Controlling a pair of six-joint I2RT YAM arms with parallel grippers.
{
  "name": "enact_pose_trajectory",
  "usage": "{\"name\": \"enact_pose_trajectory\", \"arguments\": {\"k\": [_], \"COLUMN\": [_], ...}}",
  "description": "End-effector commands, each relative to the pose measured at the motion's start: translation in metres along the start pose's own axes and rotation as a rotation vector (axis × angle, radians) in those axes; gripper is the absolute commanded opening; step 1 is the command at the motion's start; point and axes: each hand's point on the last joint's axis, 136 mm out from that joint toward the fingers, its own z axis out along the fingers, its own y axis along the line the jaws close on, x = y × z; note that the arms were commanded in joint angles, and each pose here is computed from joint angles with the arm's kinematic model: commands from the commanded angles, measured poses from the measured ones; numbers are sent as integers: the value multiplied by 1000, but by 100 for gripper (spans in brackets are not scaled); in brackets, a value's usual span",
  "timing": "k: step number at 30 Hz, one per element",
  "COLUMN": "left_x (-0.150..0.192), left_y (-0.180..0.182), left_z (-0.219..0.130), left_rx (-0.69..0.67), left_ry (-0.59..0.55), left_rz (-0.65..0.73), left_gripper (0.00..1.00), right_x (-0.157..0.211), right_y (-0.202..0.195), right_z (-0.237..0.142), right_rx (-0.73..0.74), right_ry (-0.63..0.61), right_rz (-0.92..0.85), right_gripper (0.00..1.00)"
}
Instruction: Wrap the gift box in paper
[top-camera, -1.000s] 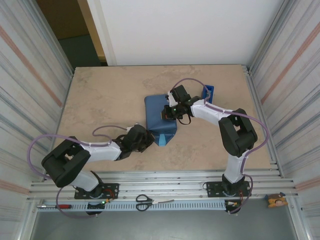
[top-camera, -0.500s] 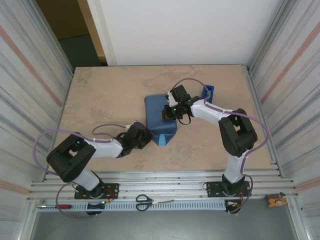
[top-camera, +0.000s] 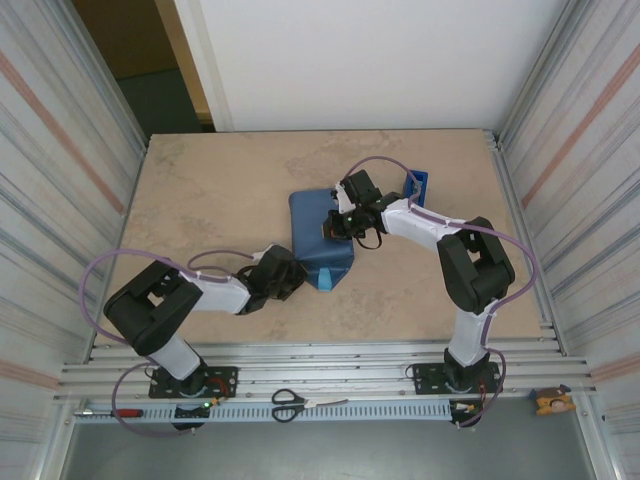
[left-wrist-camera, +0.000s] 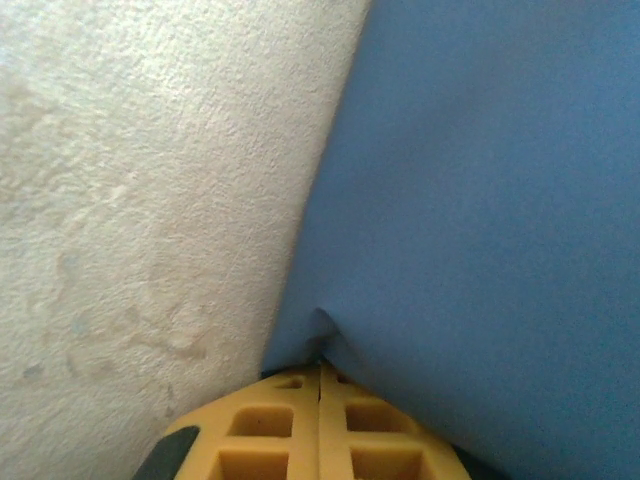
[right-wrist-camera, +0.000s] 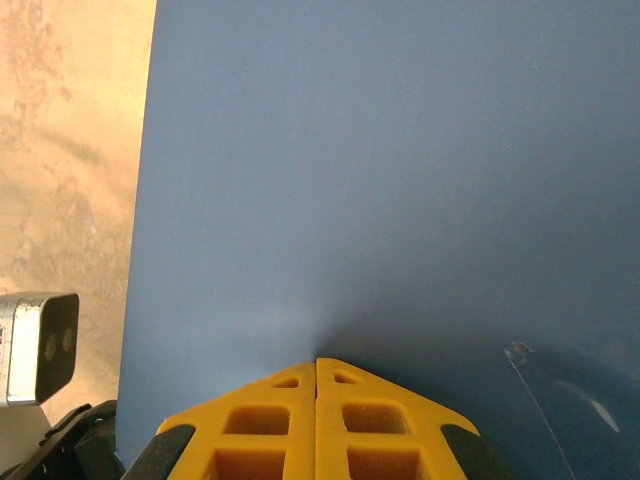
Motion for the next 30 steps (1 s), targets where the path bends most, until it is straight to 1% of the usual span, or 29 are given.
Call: {"name": "enact_pose_trajectory", "arguments": {"k": [1, 5, 9, 12, 19, 22, 24, 27, 30], "left_x": [-6, -10, -19, -21, -11, -5, -4, -6, -9], "left_y": [16, -10, -19, -14, 14, 28, 31, 22, -4], "left_z": [-2, -11, -16, -11, 3, 4, 2, -4, -14], "left_rx": [-40, 27, 44, 19, -72, -129, -126, -94, -30], "left_ry": [-40, -39, -78, -71, -31, -3, -1, -7, -10], "left_rz": [-32, -11, 6, 6, -23, -40, -55, -54, -17], "left_gripper": [0, 0, 0, 0, 0, 0, 0, 0, 0], "right_x": [63, 62, 61, 61, 64, 63, 64, 63, 63], "right_y": [-43, -43, -43, -42, -42, -42, -42, -41, -41], "right_z": [22, 21, 20, 21, 22, 23, 23, 22, 22], "right_rx": [150, 152, 155, 153, 153, 151, 152, 153, 153], "right_ry": [212, 207, 205, 206, 216, 216, 219, 214, 214], "right_rz": [88, 88, 88, 88, 88, 89, 89, 87, 87], "right_gripper": [0, 0, 0, 0, 0, 0, 0, 0, 0]}}
